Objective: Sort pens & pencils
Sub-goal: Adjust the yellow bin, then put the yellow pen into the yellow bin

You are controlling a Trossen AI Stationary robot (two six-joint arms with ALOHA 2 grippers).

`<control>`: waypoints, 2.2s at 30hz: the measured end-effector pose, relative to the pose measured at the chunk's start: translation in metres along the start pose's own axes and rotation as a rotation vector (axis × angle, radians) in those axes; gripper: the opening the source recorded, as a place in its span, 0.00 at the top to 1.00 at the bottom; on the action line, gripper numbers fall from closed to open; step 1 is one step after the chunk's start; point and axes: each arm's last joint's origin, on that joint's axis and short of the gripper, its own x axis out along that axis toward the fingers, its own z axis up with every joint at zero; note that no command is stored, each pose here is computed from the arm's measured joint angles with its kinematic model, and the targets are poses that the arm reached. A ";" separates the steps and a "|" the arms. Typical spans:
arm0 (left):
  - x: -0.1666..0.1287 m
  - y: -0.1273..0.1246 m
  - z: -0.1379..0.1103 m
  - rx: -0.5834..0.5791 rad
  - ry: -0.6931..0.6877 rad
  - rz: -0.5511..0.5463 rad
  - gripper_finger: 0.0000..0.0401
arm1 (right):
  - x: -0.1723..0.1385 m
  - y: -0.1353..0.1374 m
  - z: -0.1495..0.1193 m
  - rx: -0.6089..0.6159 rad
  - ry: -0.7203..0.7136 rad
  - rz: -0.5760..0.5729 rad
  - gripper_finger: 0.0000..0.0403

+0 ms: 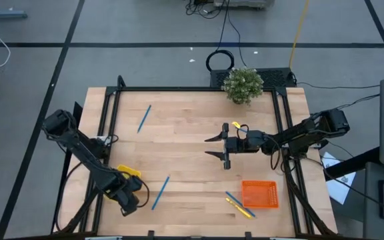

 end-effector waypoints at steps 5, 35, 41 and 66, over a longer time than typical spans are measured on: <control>-0.002 -0.002 0.010 0.049 -0.022 -0.047 1.00 | 0.000 0.000 0.000 0.000 0.001 0.000 0.51; -0.066 0.031 0.020 0.176 -0.277 -0.124 1.00 | 0.000 0.000 -0.001 -0.001 0.015 0.002 0.51; -0.113 0.056 0.026 0.307 -0.787 -0.024 1.00 | 0.000 0.000 -0.001 -0.001 0.013 0.002 0.51; -0.105 0.086 0.081 0.502 -1.529 -0.045 0.93 | 0.000 0.000 0.001 -0.001 -0.011 0.000 0.51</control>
